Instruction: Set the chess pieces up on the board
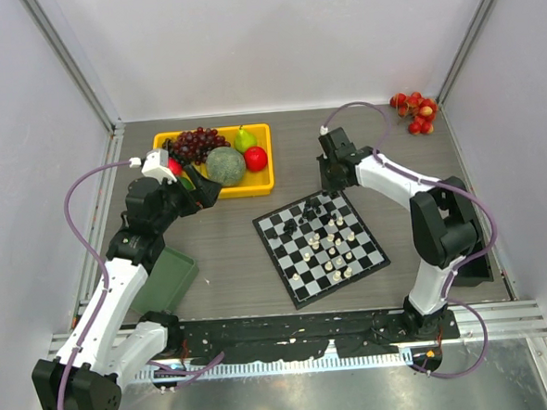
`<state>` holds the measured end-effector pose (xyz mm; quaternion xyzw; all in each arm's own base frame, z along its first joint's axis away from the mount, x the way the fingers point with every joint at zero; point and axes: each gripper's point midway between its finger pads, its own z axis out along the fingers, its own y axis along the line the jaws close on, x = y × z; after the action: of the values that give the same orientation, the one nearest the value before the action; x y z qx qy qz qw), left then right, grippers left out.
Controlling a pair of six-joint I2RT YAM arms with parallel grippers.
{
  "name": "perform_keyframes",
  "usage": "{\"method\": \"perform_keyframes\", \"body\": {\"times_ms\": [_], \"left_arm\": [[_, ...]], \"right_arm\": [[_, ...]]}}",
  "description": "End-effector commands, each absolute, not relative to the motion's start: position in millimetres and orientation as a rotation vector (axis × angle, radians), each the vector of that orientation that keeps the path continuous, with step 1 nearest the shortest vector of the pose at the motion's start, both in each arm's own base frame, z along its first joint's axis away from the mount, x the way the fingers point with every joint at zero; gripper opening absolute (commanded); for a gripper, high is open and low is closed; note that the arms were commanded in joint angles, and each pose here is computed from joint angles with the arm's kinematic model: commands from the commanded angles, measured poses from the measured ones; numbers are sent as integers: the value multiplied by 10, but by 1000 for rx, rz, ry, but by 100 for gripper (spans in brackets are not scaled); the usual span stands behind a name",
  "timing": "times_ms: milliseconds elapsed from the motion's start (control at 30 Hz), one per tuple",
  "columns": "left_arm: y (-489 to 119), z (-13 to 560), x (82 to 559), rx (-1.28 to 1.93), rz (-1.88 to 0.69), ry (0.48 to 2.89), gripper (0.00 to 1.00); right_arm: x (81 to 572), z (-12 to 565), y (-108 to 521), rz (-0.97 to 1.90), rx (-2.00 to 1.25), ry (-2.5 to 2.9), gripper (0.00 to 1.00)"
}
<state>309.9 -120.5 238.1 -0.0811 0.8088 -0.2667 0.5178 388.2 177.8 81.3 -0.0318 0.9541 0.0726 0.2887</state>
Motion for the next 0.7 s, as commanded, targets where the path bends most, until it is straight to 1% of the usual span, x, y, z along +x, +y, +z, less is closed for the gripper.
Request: {"method": "perform_keyframes", "body": {"times_ms": [0,233,367,433,467,500,533,567,600,667], "left_arm": [[-1213,2561,3131,-181,-662,1877,96],[-1204,2545,3134,-181,-656,1881,96],[-1210,2538,3142,-182,-658,1883,96],[-1214,2529,3145,-183,-660,1886,96],[-1211,2536,3146,-183,-661,1885,96],[-1209,2549,3152,-181,-658,1883,96],[-1210,2548,3150,-180,-657,1889,96],[-1200,2578,3156,-178,-652,1888,96],[-1187,2597,3163,-178,-645,1889,96],[-1157,2666,3176,-173,-626,1895,97]], "right_arm": [[4050,858,1819,169,-91,2507,7],[4029,720,1839,176,-100,2535,8],[4001,705,1847,186,-111,2542,11],[3987,706,1853,192,-114,2547,17],[3986,713,1859,196,-122,2548,22],[3990,760,1867,203,-122,2541,24],[3982,782,1872,206,-128,2538,29],[3996,858,1872,211,-125,2525,31],[4002,905,1872,212,-132,2517,36],[4013,1053,1876,217,-144,2500,43]]}}
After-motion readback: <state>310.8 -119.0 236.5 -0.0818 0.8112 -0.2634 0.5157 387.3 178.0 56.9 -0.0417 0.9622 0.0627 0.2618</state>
